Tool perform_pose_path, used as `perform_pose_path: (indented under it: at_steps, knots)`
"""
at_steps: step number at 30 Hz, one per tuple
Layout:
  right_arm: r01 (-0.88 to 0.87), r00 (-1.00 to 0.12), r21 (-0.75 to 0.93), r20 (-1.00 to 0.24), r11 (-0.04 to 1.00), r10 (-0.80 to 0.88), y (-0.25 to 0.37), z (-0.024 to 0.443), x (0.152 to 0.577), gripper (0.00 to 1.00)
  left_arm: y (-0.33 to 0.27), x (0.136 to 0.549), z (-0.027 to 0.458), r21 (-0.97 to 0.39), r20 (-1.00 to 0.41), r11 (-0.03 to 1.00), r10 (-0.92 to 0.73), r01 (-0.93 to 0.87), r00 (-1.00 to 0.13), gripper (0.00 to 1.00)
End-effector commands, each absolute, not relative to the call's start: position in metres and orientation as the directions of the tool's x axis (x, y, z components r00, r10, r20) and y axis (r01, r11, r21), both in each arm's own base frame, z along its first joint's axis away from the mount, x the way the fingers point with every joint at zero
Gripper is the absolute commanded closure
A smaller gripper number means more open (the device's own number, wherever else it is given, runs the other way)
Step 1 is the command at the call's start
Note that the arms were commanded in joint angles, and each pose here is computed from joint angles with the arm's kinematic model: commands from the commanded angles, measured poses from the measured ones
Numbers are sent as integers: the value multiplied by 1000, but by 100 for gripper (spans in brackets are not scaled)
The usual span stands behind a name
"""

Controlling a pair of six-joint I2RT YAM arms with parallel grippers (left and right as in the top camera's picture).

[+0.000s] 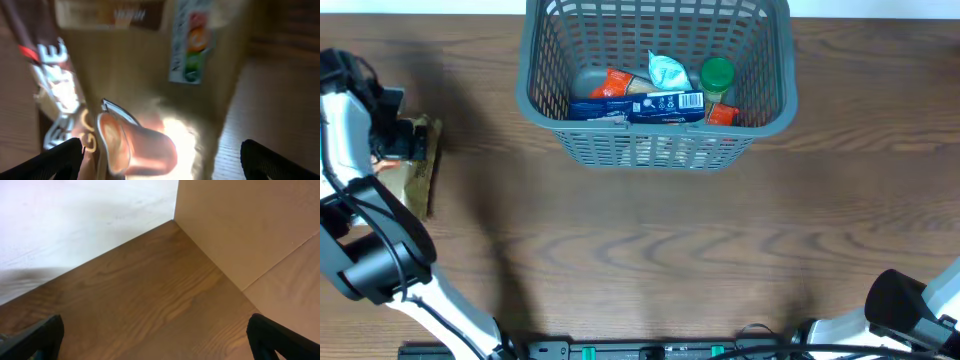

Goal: Pack container
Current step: 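Move left gripper to the Nescafé coffee pouch and grasp it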

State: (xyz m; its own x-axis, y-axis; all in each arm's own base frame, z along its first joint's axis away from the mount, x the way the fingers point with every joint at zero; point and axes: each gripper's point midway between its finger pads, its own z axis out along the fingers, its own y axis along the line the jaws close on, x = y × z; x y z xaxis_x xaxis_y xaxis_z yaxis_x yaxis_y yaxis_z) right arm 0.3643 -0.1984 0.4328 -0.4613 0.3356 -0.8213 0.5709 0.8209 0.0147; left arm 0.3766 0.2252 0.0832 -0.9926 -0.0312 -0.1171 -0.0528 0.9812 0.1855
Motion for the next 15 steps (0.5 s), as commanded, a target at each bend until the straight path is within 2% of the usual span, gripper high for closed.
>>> perform_pose_path:
  at_steps: [1, 8, 15]
  knots:
    - [578, -460, 27, -815, 815, 354, -200, 429, 366, 1, 228, 374, 68, 90, -129, 994, -58, -70, -990, 2]
    - [579, -460, 28, -815, 815, 354, -200, 429, 366, 1, 237, 368, 44, 35, -106, 994, -102, -106, -989, 2]
    - [579, -460, 28, -815, 815, 354, -200, 429, 366, 1, 223, 357, 3, -41, -14, 993, -113, -112, -993, 2]
